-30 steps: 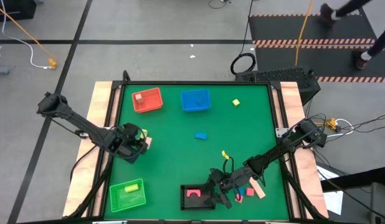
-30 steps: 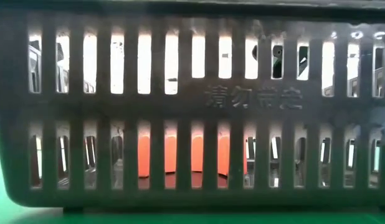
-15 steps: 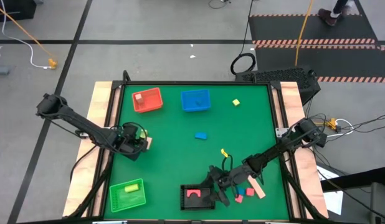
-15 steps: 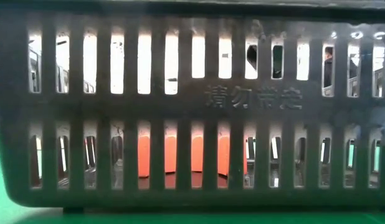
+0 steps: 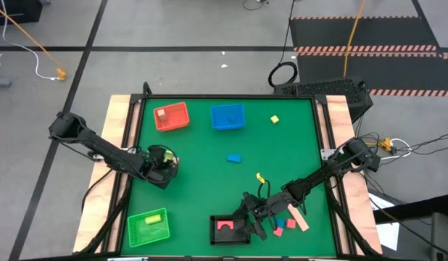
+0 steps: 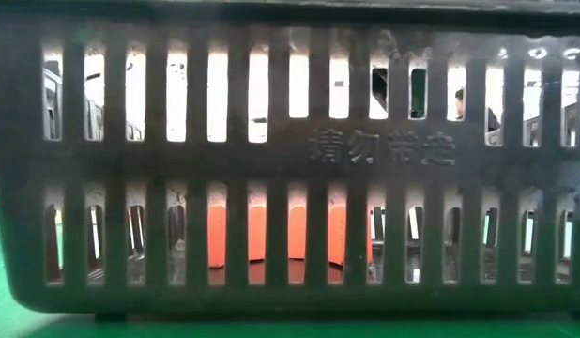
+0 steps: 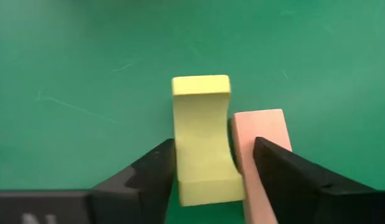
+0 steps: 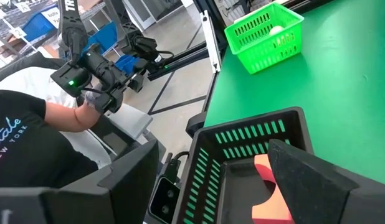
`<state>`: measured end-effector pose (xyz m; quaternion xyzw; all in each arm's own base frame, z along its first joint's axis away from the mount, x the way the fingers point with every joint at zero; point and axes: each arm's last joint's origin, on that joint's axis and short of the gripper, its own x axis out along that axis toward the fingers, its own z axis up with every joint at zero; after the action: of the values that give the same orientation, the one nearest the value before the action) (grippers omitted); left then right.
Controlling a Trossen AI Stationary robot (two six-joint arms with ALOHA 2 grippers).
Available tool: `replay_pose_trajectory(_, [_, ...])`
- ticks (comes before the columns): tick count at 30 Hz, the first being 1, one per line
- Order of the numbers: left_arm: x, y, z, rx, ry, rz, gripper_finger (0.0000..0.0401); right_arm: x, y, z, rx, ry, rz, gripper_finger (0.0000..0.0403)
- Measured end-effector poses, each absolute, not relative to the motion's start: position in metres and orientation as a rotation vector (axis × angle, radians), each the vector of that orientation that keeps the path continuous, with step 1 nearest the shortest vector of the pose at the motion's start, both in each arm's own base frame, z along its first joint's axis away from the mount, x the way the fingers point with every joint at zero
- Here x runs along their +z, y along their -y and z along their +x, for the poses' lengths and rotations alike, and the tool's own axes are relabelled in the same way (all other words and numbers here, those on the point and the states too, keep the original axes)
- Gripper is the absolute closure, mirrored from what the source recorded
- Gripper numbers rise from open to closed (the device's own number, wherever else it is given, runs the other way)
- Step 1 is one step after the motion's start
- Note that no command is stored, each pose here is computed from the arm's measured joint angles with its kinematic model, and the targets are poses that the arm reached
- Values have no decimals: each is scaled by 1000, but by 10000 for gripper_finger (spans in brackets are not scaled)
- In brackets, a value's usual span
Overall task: Sort & place blocks by color
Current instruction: Put the bottom green block into the green bin
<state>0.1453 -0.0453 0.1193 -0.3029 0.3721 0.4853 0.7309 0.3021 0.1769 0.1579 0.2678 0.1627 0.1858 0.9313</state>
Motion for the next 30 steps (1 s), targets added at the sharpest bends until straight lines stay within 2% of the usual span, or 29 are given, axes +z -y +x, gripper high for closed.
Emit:
replay_pose_trajectory(4, [119,45,145,1072,-823,-656,267,158,-177,302,383,-333,540,110])
replay_pose_trajectory(5, [119,45,145,1072,-826,-653,274,158,-177,302,384,-332,536,110])
replay_pose_trajectory(14, [125,47,150,1052,-826,-658,274,158,-177,302,385,-332,532,110])
replay_pose_trajectory(30, [160,60,183,871,-766,-582,274,158,-177,302,385,-331,524,110])
